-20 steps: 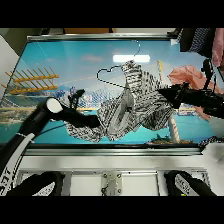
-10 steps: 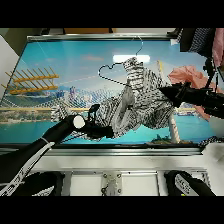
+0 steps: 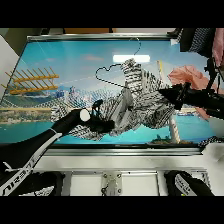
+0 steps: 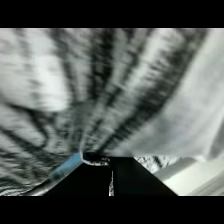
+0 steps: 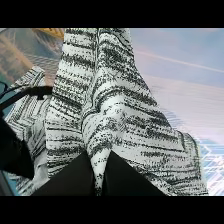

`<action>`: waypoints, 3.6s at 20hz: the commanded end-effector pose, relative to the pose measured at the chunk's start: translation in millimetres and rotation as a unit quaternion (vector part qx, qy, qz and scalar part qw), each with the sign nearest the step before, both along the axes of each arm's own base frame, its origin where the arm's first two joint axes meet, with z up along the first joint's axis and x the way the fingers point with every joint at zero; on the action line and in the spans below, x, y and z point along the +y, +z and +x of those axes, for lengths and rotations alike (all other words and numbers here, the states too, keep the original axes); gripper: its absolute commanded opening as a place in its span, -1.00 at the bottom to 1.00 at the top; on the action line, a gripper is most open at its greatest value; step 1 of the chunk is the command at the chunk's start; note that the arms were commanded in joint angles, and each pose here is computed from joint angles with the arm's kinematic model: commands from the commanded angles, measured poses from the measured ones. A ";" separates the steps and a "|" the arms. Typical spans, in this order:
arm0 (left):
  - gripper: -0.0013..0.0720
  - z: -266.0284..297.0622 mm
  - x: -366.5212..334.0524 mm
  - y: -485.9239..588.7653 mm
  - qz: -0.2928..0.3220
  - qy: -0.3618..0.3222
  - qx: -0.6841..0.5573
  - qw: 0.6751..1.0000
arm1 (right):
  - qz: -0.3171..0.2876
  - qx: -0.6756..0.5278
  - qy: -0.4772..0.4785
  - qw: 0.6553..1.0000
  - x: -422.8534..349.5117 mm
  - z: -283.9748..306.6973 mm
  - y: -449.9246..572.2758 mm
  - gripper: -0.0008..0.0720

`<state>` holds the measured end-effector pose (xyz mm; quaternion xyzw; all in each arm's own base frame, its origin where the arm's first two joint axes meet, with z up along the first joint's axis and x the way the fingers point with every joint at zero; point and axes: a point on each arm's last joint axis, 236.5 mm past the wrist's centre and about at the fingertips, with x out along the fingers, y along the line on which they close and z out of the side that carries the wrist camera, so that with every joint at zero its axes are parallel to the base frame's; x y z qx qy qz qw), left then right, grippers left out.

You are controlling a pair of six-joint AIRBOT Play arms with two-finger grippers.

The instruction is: Fold the clothes and pants, and hang the long-sleeved shirts on hangers.

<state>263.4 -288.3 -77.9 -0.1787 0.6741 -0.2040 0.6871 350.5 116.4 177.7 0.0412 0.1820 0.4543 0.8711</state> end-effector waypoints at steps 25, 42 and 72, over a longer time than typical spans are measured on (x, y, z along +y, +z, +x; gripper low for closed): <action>-0.94 129.6 173.9 251.0 0.057 0.024 -0.227 0.972 | -0.094 0.110 0.055 0.988 12.9 -100.9 -10.0 -0.96; -0.94 155.8 162.1 251.8 0.088 -0.061 -0.167 0.980 | -0.093 0.199 0.226 0.949 66.6 -196.8 -5.9 -0.96; -0.94 125.9 169.2 436.2 -0.059 0.050 -0.432 0.899 | 0.112 0.005 -0.045 0.993 54.1 -51.1 115.3 -0.96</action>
